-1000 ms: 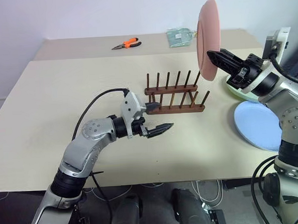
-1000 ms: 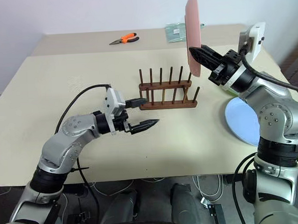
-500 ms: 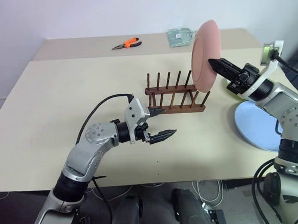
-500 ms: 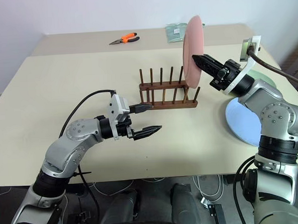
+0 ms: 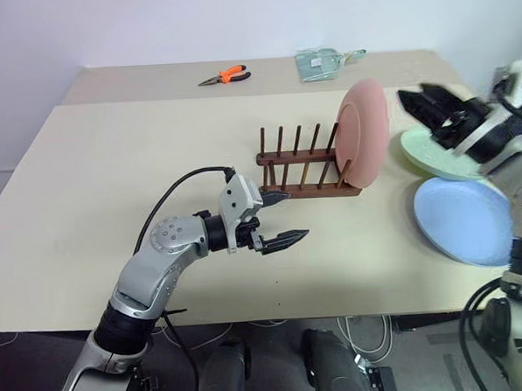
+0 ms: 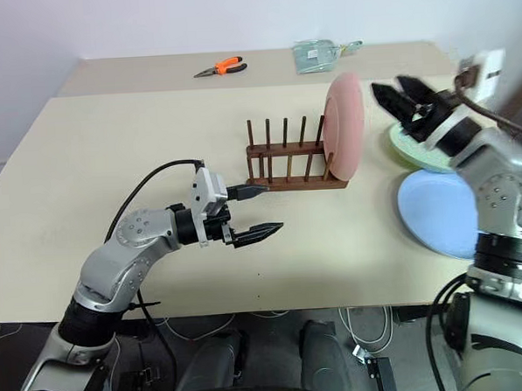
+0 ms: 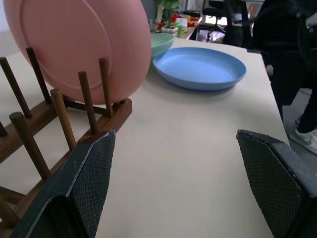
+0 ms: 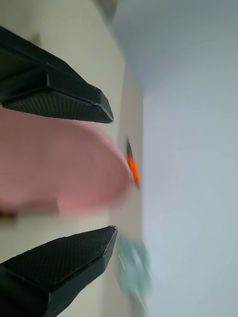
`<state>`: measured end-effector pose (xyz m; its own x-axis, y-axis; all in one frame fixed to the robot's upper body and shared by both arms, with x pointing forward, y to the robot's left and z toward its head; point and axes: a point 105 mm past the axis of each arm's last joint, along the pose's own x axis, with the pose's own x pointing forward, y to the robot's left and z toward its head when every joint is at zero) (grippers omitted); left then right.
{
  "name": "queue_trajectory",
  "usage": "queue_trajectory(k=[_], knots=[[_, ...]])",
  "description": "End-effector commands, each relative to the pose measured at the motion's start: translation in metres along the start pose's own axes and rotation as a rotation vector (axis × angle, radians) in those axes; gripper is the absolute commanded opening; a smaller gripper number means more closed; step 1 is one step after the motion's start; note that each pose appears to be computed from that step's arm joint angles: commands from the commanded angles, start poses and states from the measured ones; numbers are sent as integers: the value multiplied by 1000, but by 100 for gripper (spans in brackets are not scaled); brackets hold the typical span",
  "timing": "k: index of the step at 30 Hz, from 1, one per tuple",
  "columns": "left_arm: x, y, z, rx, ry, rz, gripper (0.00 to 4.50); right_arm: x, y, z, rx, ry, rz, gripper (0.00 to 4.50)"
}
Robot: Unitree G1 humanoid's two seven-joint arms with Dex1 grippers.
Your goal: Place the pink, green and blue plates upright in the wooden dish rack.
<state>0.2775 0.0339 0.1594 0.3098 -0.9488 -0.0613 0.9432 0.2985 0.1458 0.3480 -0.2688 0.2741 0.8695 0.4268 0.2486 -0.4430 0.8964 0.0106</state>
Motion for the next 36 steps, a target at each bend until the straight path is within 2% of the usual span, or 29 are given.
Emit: queue_trajectory(k=[1,2,6,11,15,16,17,22,24,27,29,31,32,34,35,36], knots=[[-1,0,5,32,-21,4,404,-23,-17,15,-171,24,-81,404],[0,0,5,32,-21,3,404,-26,-19,10,-215,69,-90,440],[6,0,7,43,-17,-26,404,-43,-45,-47,-730,463,-145,447],[11,4,13,48,-26,-37,404,-54,-76,-81,-1079,690,-119,447],[10,5,15,50,-23,-35,404,-53,-93,-99,-1137,760,-124,447],[9,5,15,49,-21,-33,404,-55,-97,-105,-1156,786,-120,397],[8,5,14,51,-18,-30,404,-57,-100,-111,-1176,810,-112,367],[5,5,14,48,-13,-7,404,-56,-104,-115,-1189,808,-115,109],[4,4,13,48,-11,-4,404,-55,-103,-112,-1188,791,-113,6],[4,4,13,48,-10,2,404,-49,-95,-95,-1204,700,-113,2],[3,7,12,51,-10,20,404,-34,-81,-61,-1156,517,-166,2],[3,9,12,53,-11,29,404,-27,-70,-41,-1100,407,-194,2],[2,10,12,53,-12,36,404,-22,-60,-28,-1036,326,-202,2],[1,15,11,55,-13,57,404,-3,-22,28,-658,-26,-204,2],[0,18,11,56,-13,70,404,0,1,51,-482,-158,-135,2],[-1,20,10,56,-13,78,404,0,16,63,-377,-220,-77,2]])
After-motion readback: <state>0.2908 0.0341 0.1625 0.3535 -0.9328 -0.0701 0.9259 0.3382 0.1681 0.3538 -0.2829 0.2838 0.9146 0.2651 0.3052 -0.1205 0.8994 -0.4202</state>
